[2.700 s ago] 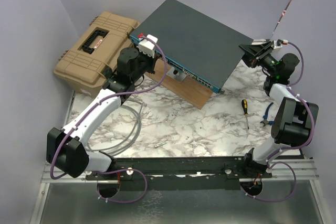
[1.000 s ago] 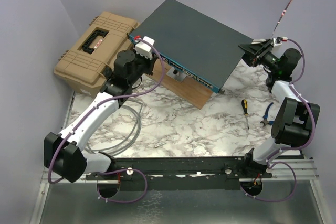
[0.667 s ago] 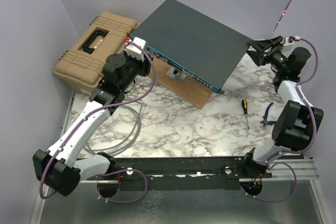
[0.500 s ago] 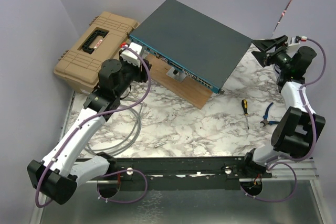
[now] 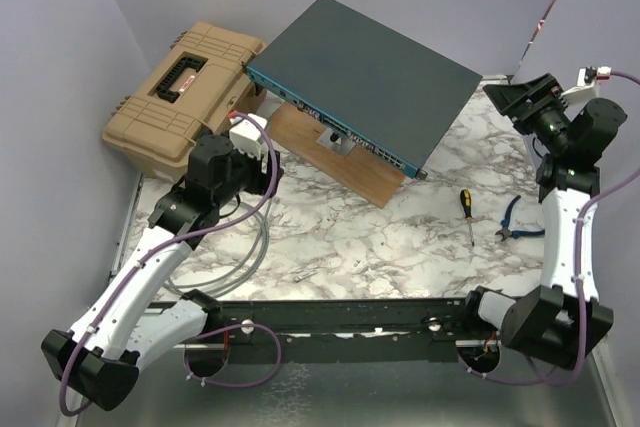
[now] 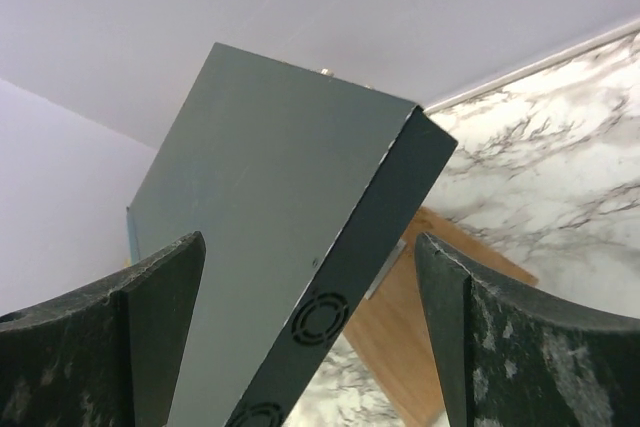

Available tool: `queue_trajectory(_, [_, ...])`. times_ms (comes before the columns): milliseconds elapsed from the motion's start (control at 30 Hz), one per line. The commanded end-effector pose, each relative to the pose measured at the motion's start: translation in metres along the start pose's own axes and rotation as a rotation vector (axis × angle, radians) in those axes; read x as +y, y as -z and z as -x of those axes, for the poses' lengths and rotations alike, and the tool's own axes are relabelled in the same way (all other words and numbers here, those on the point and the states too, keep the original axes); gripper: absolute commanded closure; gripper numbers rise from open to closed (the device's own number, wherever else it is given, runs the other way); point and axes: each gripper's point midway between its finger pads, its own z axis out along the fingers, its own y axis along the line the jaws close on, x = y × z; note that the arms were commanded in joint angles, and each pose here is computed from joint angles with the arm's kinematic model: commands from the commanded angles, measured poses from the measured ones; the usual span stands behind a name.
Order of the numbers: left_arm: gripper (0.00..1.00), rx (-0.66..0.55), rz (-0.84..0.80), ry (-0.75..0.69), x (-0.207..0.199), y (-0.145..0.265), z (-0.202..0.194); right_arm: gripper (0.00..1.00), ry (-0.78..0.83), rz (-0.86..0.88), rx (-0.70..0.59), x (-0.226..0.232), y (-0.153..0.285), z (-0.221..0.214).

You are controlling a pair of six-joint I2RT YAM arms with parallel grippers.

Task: Insert the plug into the switch port
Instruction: Pick up the connector from the center of the board.

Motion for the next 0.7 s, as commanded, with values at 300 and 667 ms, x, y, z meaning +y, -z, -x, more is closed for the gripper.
queue_trajectory(300, [0.25, 0.251, -0.196, 0.148, -0.064, -0.004, -0.089, 0.11, 0.344, 0.078, 0.049, 0.042, 0.051, -0.057])
queue_trajectory(667, [0.24, 0.438, -0.191, 0.232, -0.103, -0.003, -0.16, 0.01, 0.507, 0.298, 0.068, 0.082, 0.082, -0.096])
